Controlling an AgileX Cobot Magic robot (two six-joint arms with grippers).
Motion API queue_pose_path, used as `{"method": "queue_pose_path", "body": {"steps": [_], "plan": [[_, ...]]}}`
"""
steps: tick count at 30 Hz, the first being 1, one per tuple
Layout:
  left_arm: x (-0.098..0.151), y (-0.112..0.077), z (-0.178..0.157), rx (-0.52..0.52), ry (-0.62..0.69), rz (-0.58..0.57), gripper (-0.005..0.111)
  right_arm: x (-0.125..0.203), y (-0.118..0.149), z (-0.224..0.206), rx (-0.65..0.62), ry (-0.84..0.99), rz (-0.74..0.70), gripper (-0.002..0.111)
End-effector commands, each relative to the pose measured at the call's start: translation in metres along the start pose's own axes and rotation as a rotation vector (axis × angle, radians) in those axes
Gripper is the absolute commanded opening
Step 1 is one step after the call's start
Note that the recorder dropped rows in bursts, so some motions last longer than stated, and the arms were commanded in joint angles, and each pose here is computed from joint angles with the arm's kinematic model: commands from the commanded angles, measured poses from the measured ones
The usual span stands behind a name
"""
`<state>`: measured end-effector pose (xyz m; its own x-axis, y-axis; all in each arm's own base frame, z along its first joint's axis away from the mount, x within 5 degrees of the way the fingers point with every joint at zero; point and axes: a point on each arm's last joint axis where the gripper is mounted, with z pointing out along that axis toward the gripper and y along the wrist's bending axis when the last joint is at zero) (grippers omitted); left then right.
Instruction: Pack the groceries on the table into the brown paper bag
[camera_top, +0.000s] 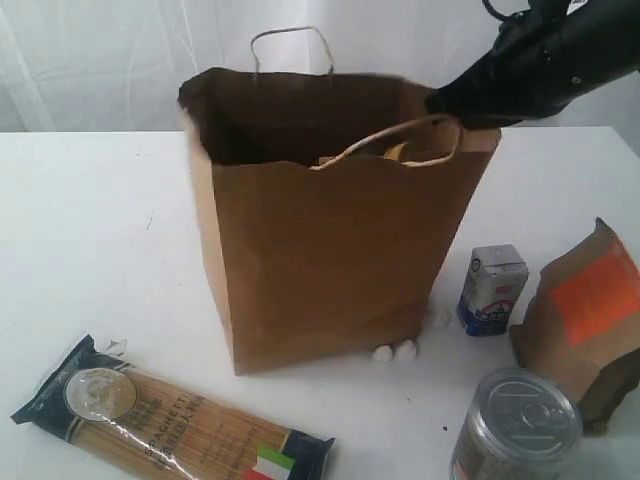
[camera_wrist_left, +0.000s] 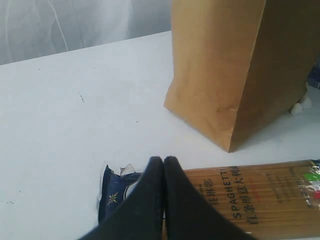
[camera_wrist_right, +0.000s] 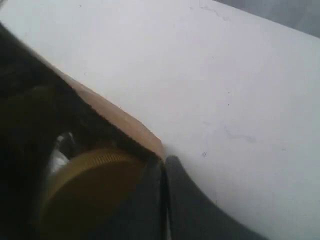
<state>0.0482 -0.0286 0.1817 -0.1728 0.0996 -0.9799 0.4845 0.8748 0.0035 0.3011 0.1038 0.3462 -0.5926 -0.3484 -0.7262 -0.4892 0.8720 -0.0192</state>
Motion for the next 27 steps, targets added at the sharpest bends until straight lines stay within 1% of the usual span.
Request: {"method": "queue_pose_path", "body": {"steps": [1, 16, 25, 26, 27], "plan": [[0.0013, 0.0001, 0.0000, -0.002, 0.000, -0.004, 0.000, -0.0039, 0.0028, -0.0108, 0.014, -0.049, -0.033, 0.000], [0.0013, 0.0001, 0.0000, -0.002, 0.000, -0.004, 0.000, 0.0025, 0.0043, -0.0115, -0.002, 0.020, -0.043, 0.000], [0.0013, 0.0001, 0.0000, -0.002, 0.000, -0.004, 0.000, 0.0030, 0.0045, -0.0121, -0.005, 0.025, -0.043, 0.000], [0.0013, 0.0001, 0.0000, -0.002, 0.000, -0.004, 0.000, 0.0032, 0.0046, -0.0121, -0.005, 0.027, -0.043, 0.001], [0.0013, 0.0001, 0.0000, -0.002, 0.000, -0.004, 0.000, 0.0035, 0.0049, -0.0131, -0.007, 0.030, -0.046, 0.006]]}}
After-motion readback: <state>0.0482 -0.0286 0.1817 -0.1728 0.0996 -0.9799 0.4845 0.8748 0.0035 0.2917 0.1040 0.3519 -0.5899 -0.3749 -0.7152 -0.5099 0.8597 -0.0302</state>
